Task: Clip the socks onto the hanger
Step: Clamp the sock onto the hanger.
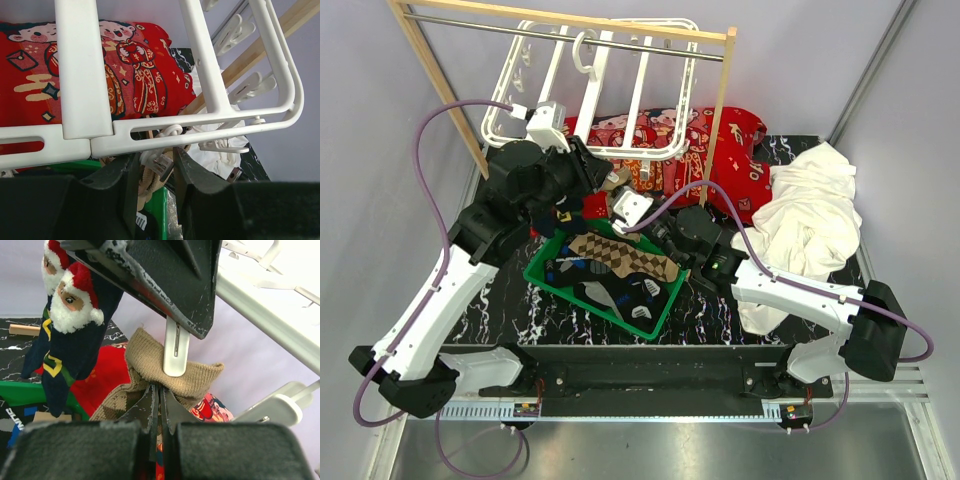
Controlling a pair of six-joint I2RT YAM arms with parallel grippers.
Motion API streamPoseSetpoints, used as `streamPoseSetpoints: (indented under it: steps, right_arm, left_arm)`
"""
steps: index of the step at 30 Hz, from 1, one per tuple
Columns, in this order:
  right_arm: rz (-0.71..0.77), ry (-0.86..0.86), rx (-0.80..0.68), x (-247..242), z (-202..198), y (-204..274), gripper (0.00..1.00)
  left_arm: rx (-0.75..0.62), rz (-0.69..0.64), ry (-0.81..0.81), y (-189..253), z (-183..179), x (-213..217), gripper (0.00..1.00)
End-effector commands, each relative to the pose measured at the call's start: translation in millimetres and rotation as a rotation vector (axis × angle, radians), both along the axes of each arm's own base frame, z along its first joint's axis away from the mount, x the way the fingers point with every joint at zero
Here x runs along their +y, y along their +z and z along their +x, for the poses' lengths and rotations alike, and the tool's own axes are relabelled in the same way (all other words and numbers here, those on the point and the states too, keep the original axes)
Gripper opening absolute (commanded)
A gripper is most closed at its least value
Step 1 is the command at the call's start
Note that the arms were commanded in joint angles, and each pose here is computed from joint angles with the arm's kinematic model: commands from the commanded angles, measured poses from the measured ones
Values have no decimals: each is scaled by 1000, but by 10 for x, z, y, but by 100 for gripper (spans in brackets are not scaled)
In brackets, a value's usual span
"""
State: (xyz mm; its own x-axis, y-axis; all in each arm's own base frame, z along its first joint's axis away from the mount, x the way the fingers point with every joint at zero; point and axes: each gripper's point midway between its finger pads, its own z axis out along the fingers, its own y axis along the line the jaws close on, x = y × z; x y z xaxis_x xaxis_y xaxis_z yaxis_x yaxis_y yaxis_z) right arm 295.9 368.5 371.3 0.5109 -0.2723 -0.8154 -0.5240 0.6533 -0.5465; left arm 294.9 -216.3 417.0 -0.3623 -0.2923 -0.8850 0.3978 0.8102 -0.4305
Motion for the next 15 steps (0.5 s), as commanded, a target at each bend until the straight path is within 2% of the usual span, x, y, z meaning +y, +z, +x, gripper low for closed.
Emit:
streamPoseSetpoints:
  steps: [1, 15]
  right_arm:
    - [84, -14, -85, -138, -34, 529, 0]
    - [51, -30, -102, -180, -11, 558, 0]
  left_arm:
    - [-57, -3, -32, 218, -37, -26, 0]
    - [-59, 9, -53, 267, -100, -14, 0]
